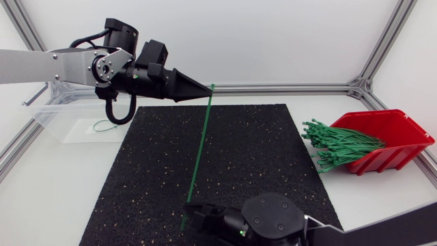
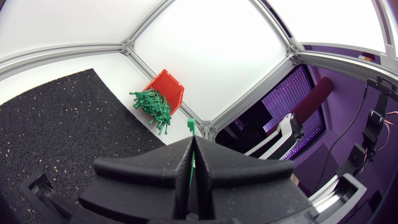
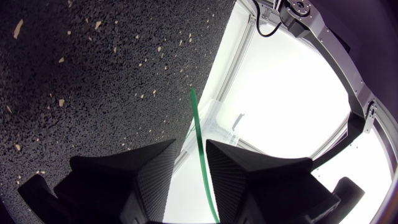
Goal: Take a green cable tie from the red box, thread the tail through the head to close it, then place it in the transparent bin on the left.
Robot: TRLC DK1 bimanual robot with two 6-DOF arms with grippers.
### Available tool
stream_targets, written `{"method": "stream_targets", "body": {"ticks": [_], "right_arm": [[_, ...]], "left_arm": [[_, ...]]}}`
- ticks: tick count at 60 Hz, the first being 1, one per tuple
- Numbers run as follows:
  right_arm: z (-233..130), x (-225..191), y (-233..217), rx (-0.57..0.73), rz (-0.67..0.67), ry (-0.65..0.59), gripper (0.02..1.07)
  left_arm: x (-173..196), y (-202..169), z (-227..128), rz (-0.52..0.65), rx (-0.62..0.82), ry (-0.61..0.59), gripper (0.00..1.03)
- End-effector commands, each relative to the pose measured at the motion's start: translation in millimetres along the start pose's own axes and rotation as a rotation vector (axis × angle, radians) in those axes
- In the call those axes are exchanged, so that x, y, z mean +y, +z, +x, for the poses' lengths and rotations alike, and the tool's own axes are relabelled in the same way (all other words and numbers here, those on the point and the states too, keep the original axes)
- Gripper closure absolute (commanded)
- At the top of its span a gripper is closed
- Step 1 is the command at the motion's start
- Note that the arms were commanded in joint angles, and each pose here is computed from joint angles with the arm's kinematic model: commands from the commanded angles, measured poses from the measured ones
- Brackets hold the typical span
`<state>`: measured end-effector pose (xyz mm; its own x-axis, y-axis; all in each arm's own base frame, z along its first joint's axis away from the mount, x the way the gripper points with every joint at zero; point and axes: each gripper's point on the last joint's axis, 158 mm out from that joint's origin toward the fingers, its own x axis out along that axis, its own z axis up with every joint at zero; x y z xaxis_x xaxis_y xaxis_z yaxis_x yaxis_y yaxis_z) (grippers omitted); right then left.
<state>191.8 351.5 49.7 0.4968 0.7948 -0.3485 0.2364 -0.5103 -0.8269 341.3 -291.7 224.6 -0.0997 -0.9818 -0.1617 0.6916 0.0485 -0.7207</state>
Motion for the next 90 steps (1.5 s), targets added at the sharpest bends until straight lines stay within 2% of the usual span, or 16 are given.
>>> {"method": "stream_targets", "body": {"ticks": [1, 4, 10, 22, 33, 62, 70, 74, 90], "right_arm": [[2.0, -6.5, -9.2, 0.025, -0.005, -0.018, 0.67], [2.8, -7.8, -11.1, 0.028, -0.003, -0.022, 0.67], [3.0, -8.7, -12.0, 0.026, -0.003, -0.026, 0.77], [0.2, -11.7, -11.4, 0.024, -0.003, -0.035, 0.8], [-0.3, -12.6, -9.4, 0.019, -0.005, -0.038, 0.94], [-5.2, -15.1, -3.4, 0.0, 0.002, -0.05, 1.01], [-4.3, -26.1, -3.8, -0.002, 0.083, -0.075, 1.01], [-0.5, -42.6, -14.1, 0.019, 0.208, -0.095, 1.01], [1.4, -66.8, -42.5, 0.047, 0.654, -0.002, 1.01]], "left_arm": [[-6.4, -4.2, 3.0, 0.011, 0.011, -0.026, 1.0], [-7.0, -4.8, 4.1, 0.01, 0.013, -0.028, 1.0], [-7.6, -4.7, 4.6, 0.01, 0.014, -0.029, 1.0], [-6.8, -3.5, 2.9, 0.011, 0.011, -0.026, 1.0], [-6.8, -3.5, 2.9, 0.011, 0.011, -0.026, 1.0], [-8.5, -4.0, 5.0, 0.011, 0.016, -0.03, 1.0], [-8.3, -5.1, 1.8, 0.025, 0.011, -0.025, 1.0], [-11.8, -5.5, -1.7, 0.045, 0.004, -0.018, 1.0], [-24.0, -7.7, -15.4, 0.123, -0.021, 0.03, 1.0]]}}
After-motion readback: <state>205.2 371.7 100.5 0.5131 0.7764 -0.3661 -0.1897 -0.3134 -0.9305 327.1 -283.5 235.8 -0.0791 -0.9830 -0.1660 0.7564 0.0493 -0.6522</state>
